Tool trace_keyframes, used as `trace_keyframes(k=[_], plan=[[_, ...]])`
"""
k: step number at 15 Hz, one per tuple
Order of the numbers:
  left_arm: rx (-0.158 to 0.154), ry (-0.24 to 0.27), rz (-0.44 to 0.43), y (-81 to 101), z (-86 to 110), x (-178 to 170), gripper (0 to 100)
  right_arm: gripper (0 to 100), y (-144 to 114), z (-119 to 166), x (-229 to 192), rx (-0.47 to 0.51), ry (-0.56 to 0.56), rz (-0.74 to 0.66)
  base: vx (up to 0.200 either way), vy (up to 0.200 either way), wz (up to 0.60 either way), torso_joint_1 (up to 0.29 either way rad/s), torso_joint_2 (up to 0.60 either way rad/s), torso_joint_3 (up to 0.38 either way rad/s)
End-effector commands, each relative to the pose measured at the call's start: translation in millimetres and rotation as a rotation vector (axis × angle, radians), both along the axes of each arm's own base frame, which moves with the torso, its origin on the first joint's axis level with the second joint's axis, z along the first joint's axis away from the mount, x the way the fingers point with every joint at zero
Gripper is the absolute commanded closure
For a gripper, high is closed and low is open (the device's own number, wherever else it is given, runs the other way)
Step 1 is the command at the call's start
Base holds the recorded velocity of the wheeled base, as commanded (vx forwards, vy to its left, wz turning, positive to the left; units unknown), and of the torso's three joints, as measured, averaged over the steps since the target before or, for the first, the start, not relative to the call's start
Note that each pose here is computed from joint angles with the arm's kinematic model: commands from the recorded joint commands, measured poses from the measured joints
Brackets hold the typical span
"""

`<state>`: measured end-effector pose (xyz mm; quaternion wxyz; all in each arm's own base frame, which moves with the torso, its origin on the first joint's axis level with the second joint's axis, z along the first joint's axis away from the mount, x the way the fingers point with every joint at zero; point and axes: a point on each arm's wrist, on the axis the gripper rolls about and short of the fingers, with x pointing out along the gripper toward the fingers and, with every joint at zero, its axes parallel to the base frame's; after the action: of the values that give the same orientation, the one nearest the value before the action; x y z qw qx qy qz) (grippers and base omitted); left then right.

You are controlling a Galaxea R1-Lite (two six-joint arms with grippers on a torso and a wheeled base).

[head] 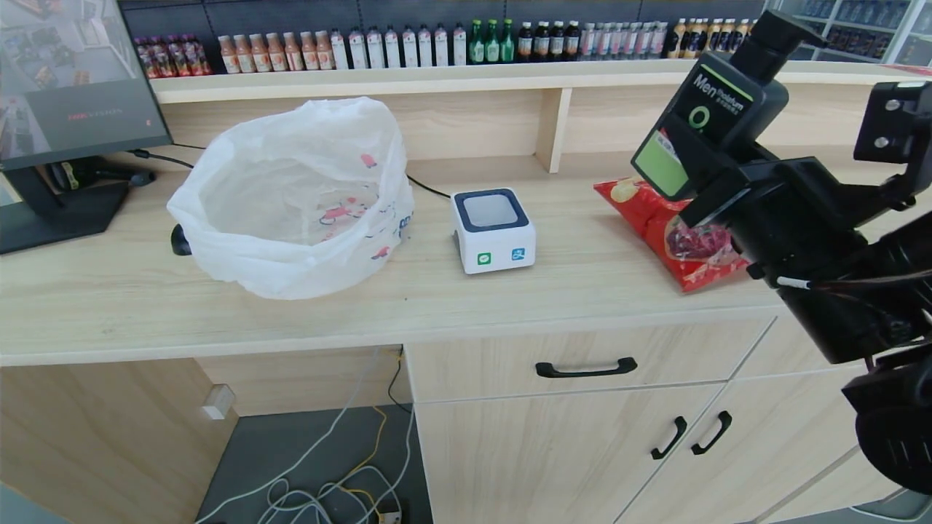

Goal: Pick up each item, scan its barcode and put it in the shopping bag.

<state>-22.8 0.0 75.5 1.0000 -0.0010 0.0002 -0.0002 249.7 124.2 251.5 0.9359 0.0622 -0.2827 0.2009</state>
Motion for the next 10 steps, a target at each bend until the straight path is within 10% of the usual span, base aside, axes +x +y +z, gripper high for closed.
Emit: trace_keyframes(k=[1,5,10], plan=[[-0.001,0.0,0.002,0.0,0.0,0.0,0,100,7.1,-8.5,13.5,-0.013,0.021,0.004,0.0,0.0,0.0,0.0,0.0,0.0],[-0.001,0.0,0.0,0.0,0.0,0.0,0,100,1.9,-8.6,14.5,-0.01,0.024,-0.017,0.0,0.0,0.0,0.0,0.0,0.0],[-0.003,0.0,0.002,0.0,0.0,0.0,0,100,2.2,-11.2,16.2,-0.01,0.034,-0.016,0.0,0.2,0.0,0.001,0.0,0.0]])
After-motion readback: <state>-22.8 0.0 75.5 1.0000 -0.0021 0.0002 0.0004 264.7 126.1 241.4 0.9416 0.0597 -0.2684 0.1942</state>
